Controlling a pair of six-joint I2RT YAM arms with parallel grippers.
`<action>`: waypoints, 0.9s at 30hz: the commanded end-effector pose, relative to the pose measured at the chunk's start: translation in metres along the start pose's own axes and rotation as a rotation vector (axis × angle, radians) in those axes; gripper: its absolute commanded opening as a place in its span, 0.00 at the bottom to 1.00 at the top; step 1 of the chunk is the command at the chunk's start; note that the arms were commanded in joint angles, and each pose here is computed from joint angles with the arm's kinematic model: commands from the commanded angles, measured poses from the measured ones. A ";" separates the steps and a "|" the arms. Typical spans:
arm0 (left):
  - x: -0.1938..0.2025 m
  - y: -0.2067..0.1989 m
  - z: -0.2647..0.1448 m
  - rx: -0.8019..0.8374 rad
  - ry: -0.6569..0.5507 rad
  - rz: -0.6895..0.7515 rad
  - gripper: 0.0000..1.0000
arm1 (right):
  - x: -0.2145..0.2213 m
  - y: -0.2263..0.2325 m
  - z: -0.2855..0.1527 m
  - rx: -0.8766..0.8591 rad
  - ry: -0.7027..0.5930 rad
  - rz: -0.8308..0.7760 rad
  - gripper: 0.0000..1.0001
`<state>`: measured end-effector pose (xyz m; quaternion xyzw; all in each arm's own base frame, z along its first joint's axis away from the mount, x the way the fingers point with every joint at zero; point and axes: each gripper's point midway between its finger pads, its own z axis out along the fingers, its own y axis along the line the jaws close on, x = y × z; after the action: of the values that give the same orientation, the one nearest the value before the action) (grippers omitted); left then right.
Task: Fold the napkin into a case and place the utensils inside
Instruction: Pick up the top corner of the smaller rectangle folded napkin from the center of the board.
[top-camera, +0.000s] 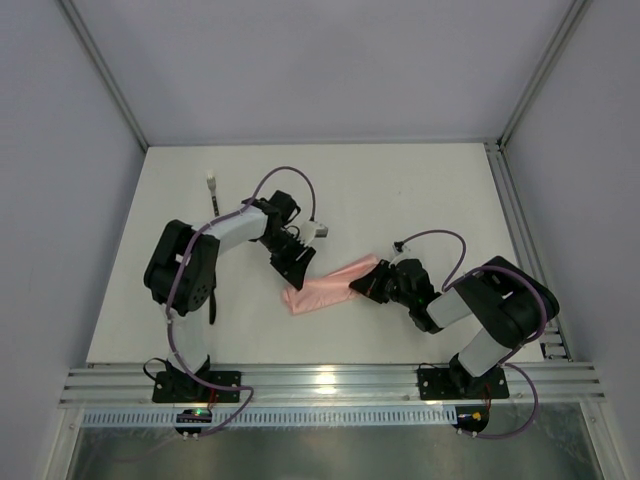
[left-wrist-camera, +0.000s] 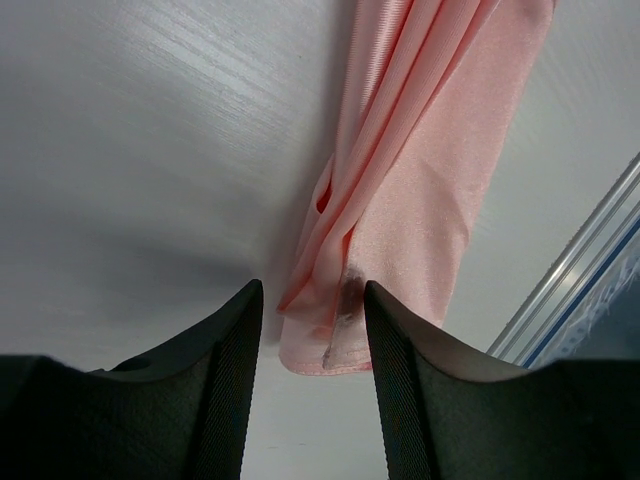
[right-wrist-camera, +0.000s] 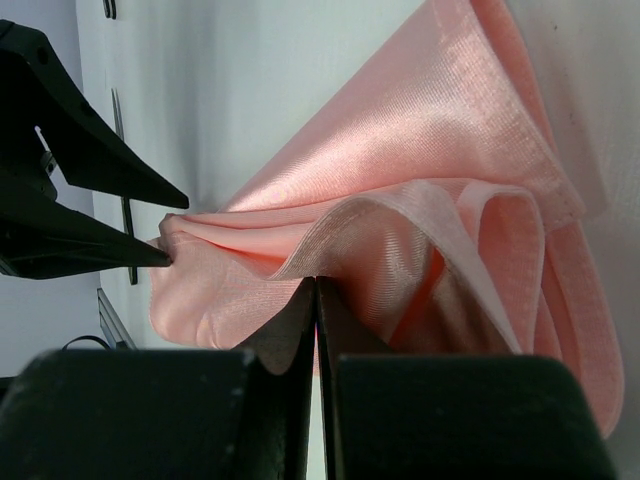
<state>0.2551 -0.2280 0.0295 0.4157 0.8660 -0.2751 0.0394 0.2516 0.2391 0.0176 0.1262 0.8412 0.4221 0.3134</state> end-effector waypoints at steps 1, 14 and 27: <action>-0.012 -0.010 -0.005 0.055 -0.032 0.008 0.47 | 0.022 -0.036 -0.006 0.131 0.065 -0.019 0.04; -0.006 -0.036 -0.022 0.116 -0.038 0.053 0.00 | 0.022 -0.036 -0.005 0.128 0.063 -0.012 0.04; 0.001 -0.083 -0.005 0.221 0.026 0.205 0.00 | 0.020 -0.028 -0.005 0.125 0.066 -0.044 0.04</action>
<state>0.2053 -0.2555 0.0606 0.4806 0.8064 -0.3445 0.0086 0.2508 0.2408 0.0180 0.1214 0.8428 0.4206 0.3131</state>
